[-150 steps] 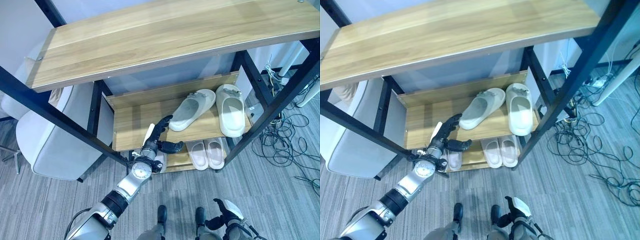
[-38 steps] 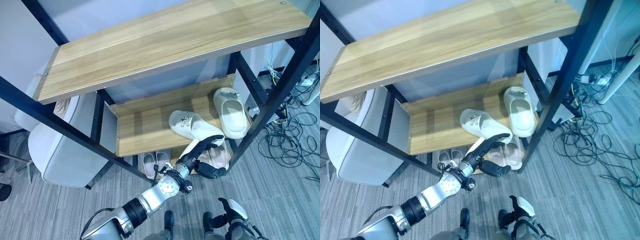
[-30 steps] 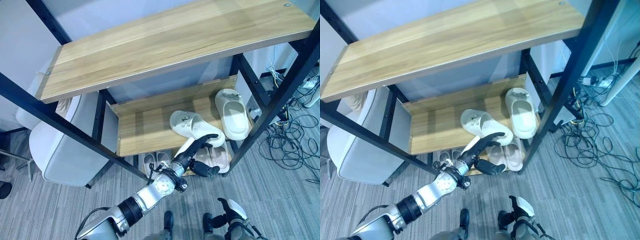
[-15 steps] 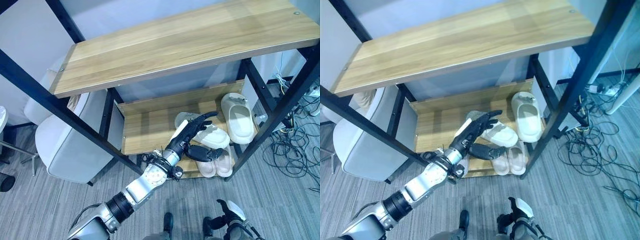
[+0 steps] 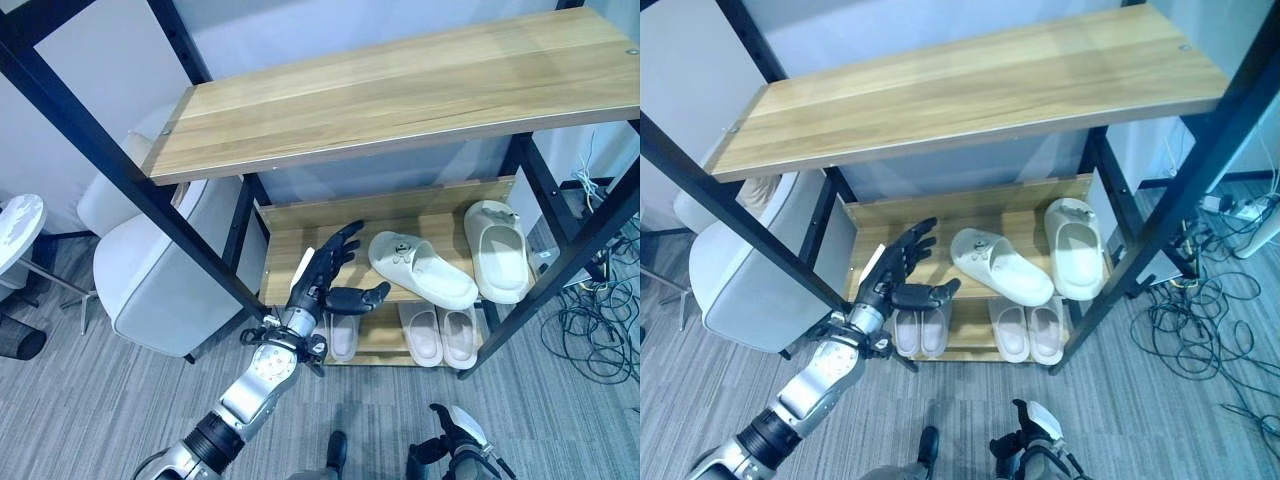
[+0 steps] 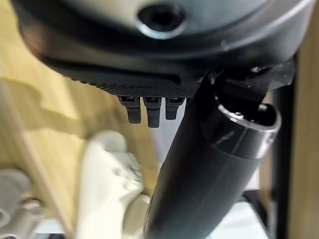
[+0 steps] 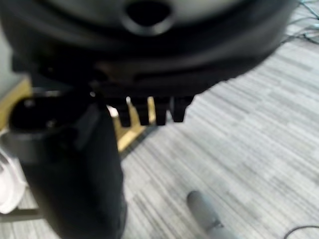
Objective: Arrange the slippers neatly on the shoe rack.
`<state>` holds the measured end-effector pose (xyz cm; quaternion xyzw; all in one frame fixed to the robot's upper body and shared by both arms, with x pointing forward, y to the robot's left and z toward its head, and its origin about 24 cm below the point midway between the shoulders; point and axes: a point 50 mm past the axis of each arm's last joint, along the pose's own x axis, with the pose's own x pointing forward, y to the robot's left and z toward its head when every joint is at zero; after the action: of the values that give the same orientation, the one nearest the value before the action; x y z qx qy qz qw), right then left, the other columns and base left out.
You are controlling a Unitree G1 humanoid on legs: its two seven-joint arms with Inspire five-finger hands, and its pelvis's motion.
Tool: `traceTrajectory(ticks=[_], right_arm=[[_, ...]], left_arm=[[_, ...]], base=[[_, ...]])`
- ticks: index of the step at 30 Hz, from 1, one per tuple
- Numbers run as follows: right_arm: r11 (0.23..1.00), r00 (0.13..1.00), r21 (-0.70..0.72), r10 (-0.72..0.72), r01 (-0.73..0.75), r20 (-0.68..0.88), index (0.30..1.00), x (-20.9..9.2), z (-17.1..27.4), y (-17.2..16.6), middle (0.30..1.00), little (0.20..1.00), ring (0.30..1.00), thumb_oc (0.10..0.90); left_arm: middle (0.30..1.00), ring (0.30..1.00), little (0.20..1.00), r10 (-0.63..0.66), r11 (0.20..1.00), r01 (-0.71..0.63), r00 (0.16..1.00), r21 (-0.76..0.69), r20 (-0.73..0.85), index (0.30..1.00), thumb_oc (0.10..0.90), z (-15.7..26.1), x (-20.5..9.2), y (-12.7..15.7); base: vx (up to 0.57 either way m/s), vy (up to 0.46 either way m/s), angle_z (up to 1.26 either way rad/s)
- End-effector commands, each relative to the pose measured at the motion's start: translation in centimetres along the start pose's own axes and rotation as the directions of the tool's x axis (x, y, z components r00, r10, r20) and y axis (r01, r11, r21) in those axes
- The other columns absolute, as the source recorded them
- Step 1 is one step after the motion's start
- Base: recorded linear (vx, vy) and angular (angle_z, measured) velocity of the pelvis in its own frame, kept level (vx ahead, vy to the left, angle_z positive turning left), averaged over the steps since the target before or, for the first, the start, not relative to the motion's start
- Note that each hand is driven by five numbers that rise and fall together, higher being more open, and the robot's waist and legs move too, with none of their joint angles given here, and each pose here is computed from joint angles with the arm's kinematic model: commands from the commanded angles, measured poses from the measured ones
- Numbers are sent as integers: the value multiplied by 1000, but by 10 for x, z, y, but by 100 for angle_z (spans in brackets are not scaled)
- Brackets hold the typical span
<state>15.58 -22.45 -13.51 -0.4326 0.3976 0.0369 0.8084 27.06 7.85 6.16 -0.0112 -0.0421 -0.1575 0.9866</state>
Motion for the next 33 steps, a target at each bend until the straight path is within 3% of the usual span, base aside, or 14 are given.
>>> traceTrajectory(ticks=[1,13,33], right_arm=[[1000,1000,16,10,-10,21,900,-1,9,9,900,900,900,800],[999,999,22,-37,37,8,900,4,11,-4,900,900,900,800],[996,993,30,-87,85,80,900,12,34,-19,900,900,900,800]], left_arm=[[900,900,900,21,1000,-20,976,-9,216,900,800,43,23,0],[900,900,900,52,998,-48,989,-31,140,900,800,27,29,-5],[900,900,900,10,999,-17,967,28,253,900,800,60,57,-27]], base=[[0,0,0],[-2,1,0],[3,16,-9]])
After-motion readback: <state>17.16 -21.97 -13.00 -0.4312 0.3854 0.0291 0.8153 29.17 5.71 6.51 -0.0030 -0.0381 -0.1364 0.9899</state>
